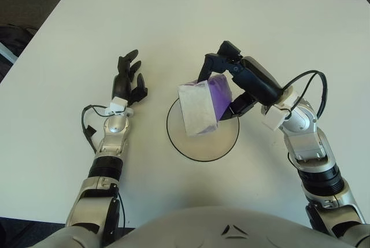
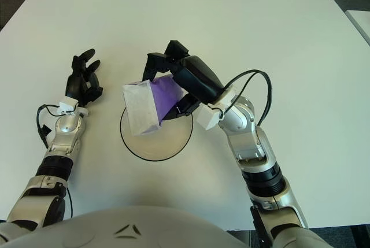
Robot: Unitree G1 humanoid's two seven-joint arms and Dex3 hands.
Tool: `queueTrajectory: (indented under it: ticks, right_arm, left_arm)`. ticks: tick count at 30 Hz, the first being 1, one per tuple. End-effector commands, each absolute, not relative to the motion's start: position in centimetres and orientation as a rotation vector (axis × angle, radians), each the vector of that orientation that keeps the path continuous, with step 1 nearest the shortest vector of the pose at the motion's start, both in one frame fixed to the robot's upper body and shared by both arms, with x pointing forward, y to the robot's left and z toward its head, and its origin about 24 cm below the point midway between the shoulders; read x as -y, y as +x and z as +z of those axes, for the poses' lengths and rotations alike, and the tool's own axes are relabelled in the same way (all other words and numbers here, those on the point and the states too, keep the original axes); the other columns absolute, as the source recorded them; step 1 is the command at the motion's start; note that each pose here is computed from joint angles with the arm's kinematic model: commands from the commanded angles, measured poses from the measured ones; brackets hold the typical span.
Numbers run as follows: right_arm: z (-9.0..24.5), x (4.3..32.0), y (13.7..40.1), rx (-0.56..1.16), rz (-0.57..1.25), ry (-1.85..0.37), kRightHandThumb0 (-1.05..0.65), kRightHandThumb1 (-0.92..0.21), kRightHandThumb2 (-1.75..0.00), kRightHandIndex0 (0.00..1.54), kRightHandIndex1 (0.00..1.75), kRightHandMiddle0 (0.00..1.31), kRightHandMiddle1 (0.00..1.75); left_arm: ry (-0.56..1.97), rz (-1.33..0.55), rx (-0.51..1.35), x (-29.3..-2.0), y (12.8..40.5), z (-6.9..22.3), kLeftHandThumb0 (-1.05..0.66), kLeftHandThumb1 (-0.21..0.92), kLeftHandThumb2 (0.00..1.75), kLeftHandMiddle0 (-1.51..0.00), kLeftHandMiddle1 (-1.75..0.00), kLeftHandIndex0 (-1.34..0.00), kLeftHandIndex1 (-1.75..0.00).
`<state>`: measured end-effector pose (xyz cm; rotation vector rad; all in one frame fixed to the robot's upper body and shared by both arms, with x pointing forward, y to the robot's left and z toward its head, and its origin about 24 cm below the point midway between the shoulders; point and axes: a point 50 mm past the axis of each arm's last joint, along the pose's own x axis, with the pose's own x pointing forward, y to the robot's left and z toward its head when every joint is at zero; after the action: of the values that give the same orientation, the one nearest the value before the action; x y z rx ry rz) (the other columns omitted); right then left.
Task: Put the tissue paper into the plate.
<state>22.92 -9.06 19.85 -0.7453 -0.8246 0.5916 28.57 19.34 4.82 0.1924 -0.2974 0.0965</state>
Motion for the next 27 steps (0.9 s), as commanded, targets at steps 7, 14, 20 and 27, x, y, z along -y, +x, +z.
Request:
queueTrajectory:
  ticks: [7, 14, 20, 27]
  right_arm:
    - [19.85, 8.87, 22.68, 0.866, 0.606, -0.725, -0.07, -0.32, -1.27, 1.2, 1.75, 0.91, 1.75]
    - [19.79, 8.64, 22.83, 0.911, 0.655, -0.801, -0.32, -0.5, -1.07, 0.84, 1.75, 0.57, 1.75]
    - [19.66, 8.7, 22.87, 0.955, 0.716, -1.026, -0.87, -0.84, -0.82, 0.17, 0.73, 0.1, 0.85]
    - [19.45, 8.95, 22.96, 1.049, 0.686, -1.136, -1.04, -0.92, -0.85, 0.01, 0.07, 0.01, 0.07]
  left_arm:
    - [0.154, 0.086, 0.009, -18.59, 24.39, -2.42, -0.66, 0.92, 0.94, -0.23, -0.54, 0.0, -0.77]
    - [0.162, 0.085, 0.025, -18.69, 24.35, -2.31, -0.69, 0.92, 0.93, -0.22, -0.56, 0.0, -0.78]
    - [0.195, 0.069, 0.041, -18.64, 24.34, -2.21, -0.72, 0.92, 0.94, -0.16, -0.52, 0.0, -0.76]
    - [0.204, 0.07, 0.047, -18.87, 24.29, -2.31, -0.7, 0.92, 0.97, -0.14, -0.39, 0.0, -0.72]
